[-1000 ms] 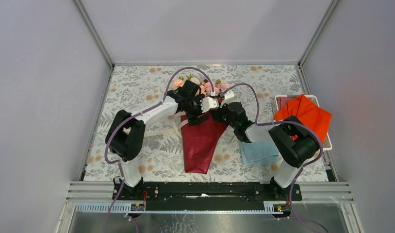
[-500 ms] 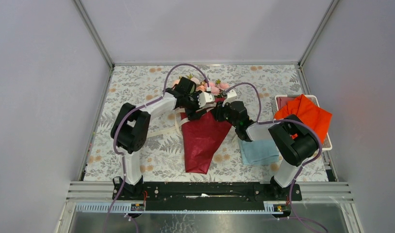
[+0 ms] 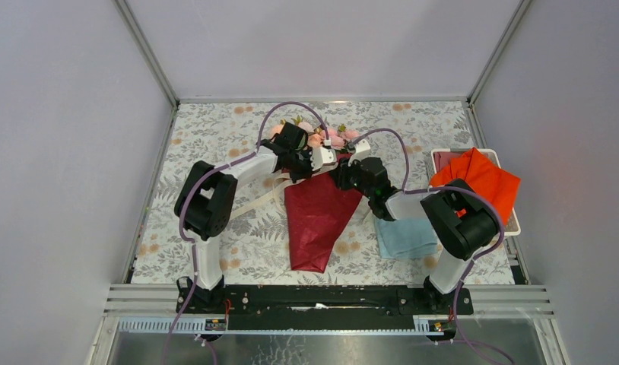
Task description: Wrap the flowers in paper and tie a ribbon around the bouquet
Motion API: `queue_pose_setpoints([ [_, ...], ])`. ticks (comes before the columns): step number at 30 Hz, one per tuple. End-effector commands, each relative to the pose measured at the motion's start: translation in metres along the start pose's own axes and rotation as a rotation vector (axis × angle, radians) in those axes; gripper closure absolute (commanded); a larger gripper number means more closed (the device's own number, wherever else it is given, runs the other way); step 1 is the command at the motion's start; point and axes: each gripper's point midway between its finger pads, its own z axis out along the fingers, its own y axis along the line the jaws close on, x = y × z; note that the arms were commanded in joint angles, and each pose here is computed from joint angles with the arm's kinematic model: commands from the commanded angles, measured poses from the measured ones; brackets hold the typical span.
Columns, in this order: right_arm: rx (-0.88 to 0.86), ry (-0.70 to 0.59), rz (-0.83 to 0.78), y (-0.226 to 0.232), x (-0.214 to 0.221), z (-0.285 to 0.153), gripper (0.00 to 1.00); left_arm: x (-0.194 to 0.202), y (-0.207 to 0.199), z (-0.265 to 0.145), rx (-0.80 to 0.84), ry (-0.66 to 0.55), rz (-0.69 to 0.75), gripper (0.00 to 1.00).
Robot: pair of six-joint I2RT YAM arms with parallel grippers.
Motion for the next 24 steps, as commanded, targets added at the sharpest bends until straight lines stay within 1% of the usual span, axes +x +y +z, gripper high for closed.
queue_pose_setpoints([
  [1,-0.061,-0.058,-0.044,0.011,-0.025,0.003,0.69,-0.002,-0.002,-0.006,-0.002,0.006,0.001,1.00],
  [5,-0.172,-0.054,-0.154,0.027,-0.023,-0.006,0.69,-0.016,-0.015,-0.022,0.045,-0.016,-0.084,1.00],
  [8,-0.259,-0.078,-0.231,0.039,-0.022,-0.017,0.68,-0.028,-0.027,-0.035,0.080,-0.038,-0.156,1.00],
  [13,-0.309,-0.082,-0.334,0.042,-0.015,-0.026,0.66,-0.050,-0.034,-0.056,0.086,-0.103,-0.235,1.00],
  [16,-0.324,-0.122,-0.410,0.043,-0.017,-0.030,0.65,-0.057,-0.032,-0.062,0.072,-0.116,-0.254,1.00],
  [19,-0.315,-0.165,-0.473,0.041,-0.023,-0.029,0.64,-0.062,-0.018,-0.066,0.013,-0.115,-0.271,1.00],
  [22,-0.304,-0.153,-0.492,0.038,-0.024,-0.022,0.64,-0.057,0.015,-0.063,-0.129,-0.086,-0.284,1.00],
  [24,-0.303,-0.150,-0.492,0.038,-0.027,-0.018,0.64,-0.050,0.032,-0.058,-0.188,-0.058,-0.292,1.00],
])
